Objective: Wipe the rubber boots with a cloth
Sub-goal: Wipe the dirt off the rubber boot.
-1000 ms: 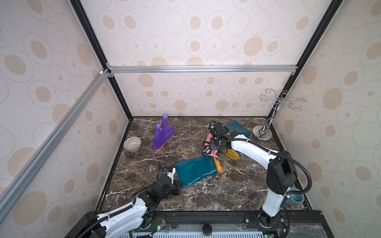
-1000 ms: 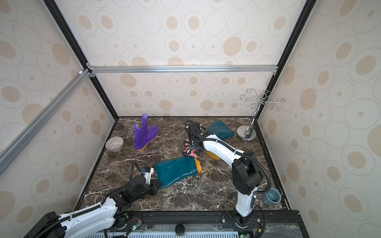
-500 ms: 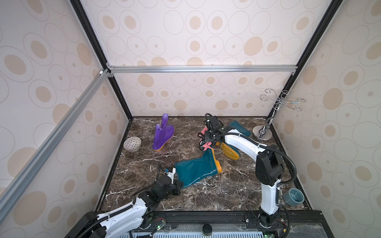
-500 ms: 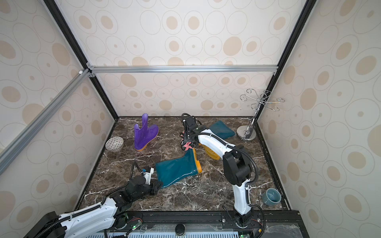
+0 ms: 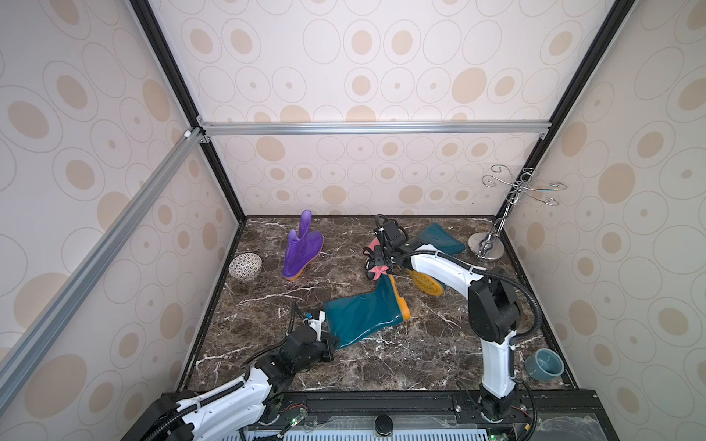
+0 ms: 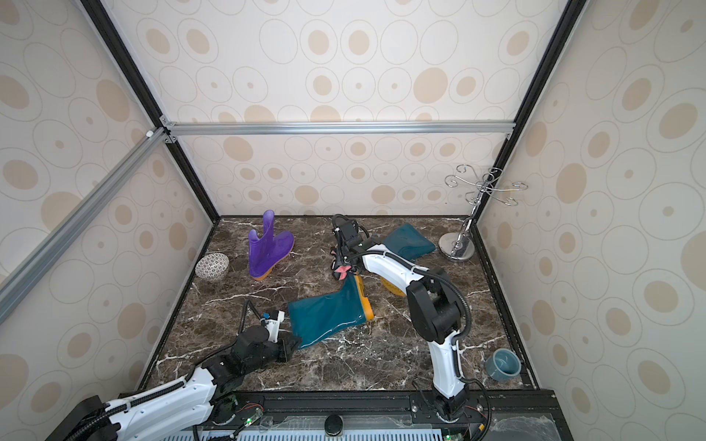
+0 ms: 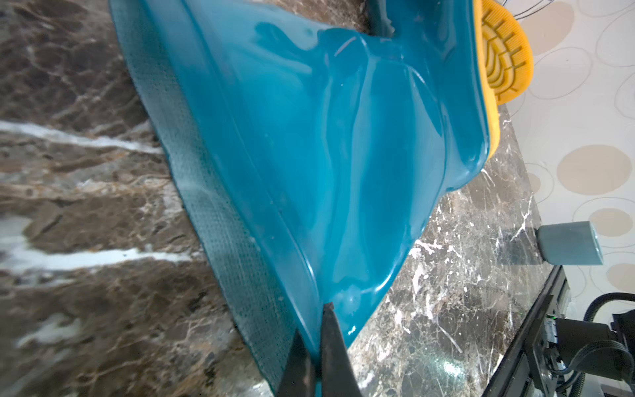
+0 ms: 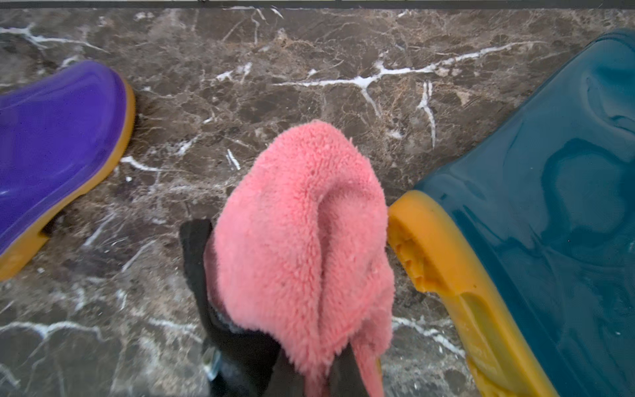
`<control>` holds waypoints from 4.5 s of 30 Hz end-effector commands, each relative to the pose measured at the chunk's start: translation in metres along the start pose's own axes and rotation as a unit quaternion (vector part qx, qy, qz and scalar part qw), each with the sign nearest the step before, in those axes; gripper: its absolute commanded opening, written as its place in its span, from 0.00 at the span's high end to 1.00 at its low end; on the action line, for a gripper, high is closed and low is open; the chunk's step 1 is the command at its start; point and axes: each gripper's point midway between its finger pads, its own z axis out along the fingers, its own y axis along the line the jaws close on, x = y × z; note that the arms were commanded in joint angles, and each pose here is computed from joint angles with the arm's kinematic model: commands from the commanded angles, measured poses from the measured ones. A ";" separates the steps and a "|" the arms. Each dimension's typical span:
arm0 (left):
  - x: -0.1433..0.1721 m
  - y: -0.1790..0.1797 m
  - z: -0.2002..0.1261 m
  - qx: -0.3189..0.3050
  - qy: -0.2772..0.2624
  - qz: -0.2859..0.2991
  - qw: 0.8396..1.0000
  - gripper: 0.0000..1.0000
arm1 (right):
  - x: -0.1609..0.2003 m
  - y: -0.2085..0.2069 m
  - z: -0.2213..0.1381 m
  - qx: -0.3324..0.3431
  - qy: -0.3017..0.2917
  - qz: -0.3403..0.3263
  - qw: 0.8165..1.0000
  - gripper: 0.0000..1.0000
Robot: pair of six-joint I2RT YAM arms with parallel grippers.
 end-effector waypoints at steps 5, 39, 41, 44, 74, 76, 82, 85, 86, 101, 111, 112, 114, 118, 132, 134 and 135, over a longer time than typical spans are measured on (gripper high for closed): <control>0.006 0.013 0.000 -0.023 0.006 -0.004 1.000 1.00 | -0.012 0.034 -0.039 -0.043 -0.055 -0.019 0.997 1.00; 0.004 0.012 0.001 -0.027 0.010 0.004 1.000 1.00 | 0.104 0.170 -0.011 -0.241 0.118 -0.029 0.963 1.00; 0.004 0.011 0.002 -0.027 0.010 0.006 1.000 1.00 | 0.107 0.186 -0.023 -0.261 0.120 -0.038 0.957 1.00; 0.002 0.011 0.001 -0.029 0.009 0.010 0.999 1.00 | 0.105 0.197 -0.032 -0.277 0.113 -0.035 0.954 1.00; 0.003 0.013 0.001 -0.030 0.006 0.009 0.999 1.00 | 0.051 -0.004 0.015 -0.003 0.087 -0.049 0.995 1.00; 0.003 0.013 0.002 -0.031 0.006 0.009 0.999 1.00 | 0.061 0.010 0.015 -0.026 0.088 -0.056 0.994 1.00; 0.004 0.015 0.003 -0.031 0.007 0.007 0.999 1.00 | 0.099 0.087 -0.004 -0.140 0.110 -0.084 0.980 1.00; 0.004 0.013 0.005 -0.029 0.010 0.008 0.999 1.00 | 0.109 0.134 -0.021 -0.222 0.123 -0.082 0.964 1.00; 0.003 0.012 0.005 -0.029 0.010 0.009 0.999 1.00 | 0.113 0.150 -0.026 -0.245 0.129 -0.083 0.957 1.00; 0.006 0.014 0.004 -0.027 0.008 0.005 1.000 1.00 | 0.123 0.131 0.006 -0.202 0.155 -0.029 0.967 1.00; 0.004 0.012 0.005 -0.023 0.007 0.007 1.000 1.00 | 0.069 -0.020 0.016 0.026 0.111 0.012 0.993 1.00; 0.004 0.012 0.005 -0.023 0.007 0.007 1.000 1.00 | 0.061 -0.029 0.016 0.033 0.107 0.022 0.993 1.00; 0.003 0.011 0.005 -0.023 0.005 0.006 1.000 1.00 | 0.046 -0.038 0.013 0.038 0.098 0.030 0.994 1.00; 0.003 0.012 0.003 -0.024 0.003 0.004 1.000 1.00 | 0.026 -0.033 -0.004 0.023 0.080 0.014 0.996 1.00; -0.003 0.004 0.002 -0.011 -0.002 -0.001 1.000 1.00 | 0.182 0.015 -0.104 -0.133 0.136 -0.075 0.979 1.00; -0.007 -0.001 0.001 -0.008 -0.006 0.000 1.000 1.00 | 0.211 0.039 -0.121 -0.187 0.152 -0.112 0.964 1.00; -0.010 -0.003 0.001 -0.006 -0.008 0.001 1.000 1.00 | 0.220 0.050 -0.127 -0.208 0.154 -0.129 0.957 1.00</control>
